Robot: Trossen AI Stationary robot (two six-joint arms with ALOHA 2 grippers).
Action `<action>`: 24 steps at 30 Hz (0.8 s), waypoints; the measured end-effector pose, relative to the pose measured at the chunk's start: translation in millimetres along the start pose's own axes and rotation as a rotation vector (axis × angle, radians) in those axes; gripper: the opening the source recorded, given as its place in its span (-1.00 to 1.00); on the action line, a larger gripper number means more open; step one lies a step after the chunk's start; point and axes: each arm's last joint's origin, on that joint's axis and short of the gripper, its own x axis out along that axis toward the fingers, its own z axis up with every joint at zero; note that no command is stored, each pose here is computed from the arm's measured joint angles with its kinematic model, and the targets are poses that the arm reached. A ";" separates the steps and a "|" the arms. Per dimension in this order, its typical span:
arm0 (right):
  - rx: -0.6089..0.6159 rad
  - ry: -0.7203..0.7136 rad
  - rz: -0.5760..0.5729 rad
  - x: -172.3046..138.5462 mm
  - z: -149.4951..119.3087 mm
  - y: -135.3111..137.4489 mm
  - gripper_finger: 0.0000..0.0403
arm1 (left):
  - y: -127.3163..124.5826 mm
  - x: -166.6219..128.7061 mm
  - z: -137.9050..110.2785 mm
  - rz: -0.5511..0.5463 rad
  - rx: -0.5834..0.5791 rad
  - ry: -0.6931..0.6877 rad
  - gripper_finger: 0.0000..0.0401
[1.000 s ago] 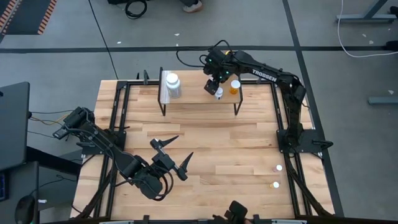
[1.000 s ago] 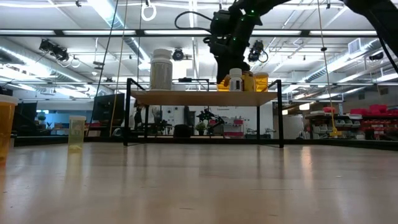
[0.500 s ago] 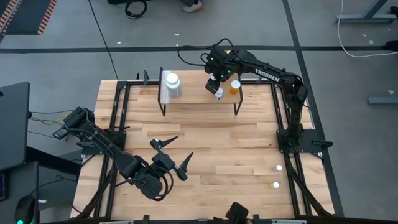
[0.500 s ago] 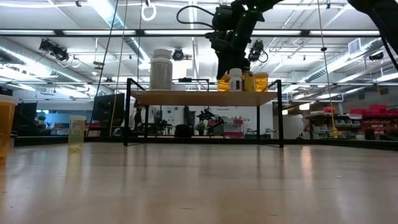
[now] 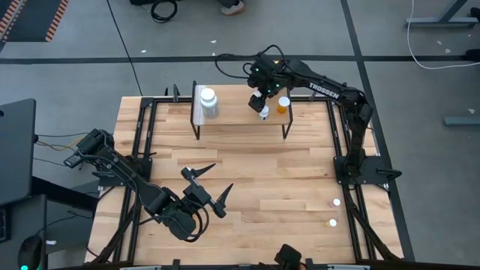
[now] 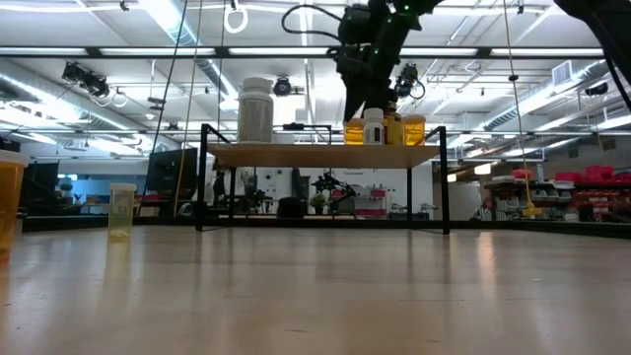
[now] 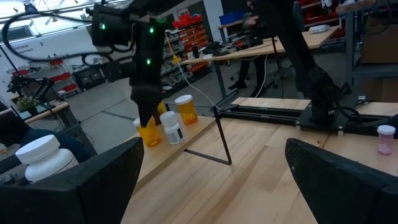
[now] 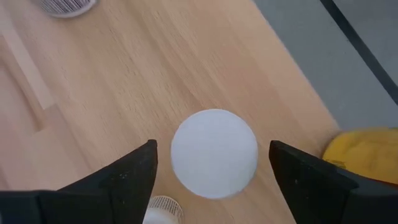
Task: Pick and place medicine bottles onto shelf by color
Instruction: Put the right small yellow medicine bottle on the shelf
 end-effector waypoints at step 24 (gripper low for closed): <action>-0.012 0.226 0.034 -78.5 -27.2 47.4 0.54 | 0.0 0.0 0.0 0.000 -0.009 0.000 0.99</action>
